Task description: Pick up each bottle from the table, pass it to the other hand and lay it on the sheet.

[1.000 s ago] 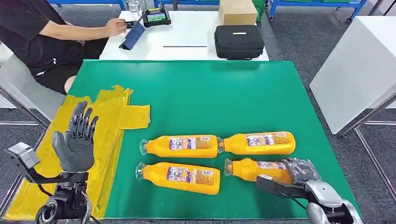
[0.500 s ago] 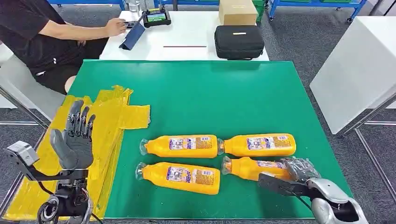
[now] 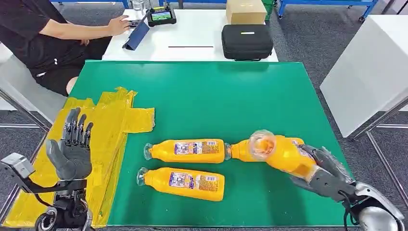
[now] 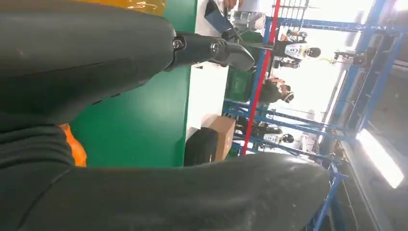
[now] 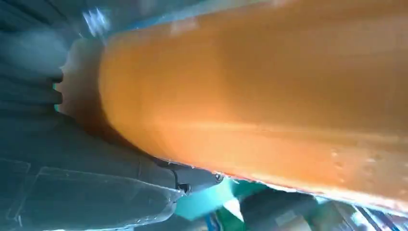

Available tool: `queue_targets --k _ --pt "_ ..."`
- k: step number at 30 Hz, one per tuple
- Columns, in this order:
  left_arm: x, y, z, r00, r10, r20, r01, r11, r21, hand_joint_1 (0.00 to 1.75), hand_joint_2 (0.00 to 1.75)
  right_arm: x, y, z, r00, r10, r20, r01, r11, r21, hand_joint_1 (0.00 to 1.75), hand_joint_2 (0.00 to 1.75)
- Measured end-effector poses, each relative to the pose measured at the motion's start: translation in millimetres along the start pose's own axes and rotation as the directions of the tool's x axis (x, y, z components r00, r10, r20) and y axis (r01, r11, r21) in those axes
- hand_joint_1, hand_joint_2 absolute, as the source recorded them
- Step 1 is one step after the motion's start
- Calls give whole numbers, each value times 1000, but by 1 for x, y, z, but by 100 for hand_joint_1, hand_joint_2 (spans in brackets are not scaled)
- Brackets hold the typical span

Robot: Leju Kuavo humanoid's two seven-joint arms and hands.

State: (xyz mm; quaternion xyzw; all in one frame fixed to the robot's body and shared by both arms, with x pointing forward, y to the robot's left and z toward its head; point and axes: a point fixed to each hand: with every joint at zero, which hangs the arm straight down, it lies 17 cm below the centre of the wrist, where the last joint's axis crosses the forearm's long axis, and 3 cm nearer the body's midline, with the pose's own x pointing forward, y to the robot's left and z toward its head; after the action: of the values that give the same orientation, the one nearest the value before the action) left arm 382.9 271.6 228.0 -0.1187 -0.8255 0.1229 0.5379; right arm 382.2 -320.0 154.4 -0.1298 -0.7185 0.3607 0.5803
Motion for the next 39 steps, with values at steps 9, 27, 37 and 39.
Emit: queue_targets --k 9,27,37,39 --pt "2 1 0 1000 -3 9 2 1000 5 0 0 33 -41 -21 987 -105 121 125 977 -173 175 175" --pt "1 -73 -23 999 46 -9 -47 985 -164 0 175 126 2 -130 924 -318 213 363 905 -223 175 175" --pt "6 -105 -32 997 71 12 -66 971 -230 0 175 174 19 -160 882 -392 262 440 883 -160 175 175" --pt "6 -105 -32 997 70 12 -66 971 -230 0 175 175 21 -160 881 -396 261 443 883 -156 175 175"
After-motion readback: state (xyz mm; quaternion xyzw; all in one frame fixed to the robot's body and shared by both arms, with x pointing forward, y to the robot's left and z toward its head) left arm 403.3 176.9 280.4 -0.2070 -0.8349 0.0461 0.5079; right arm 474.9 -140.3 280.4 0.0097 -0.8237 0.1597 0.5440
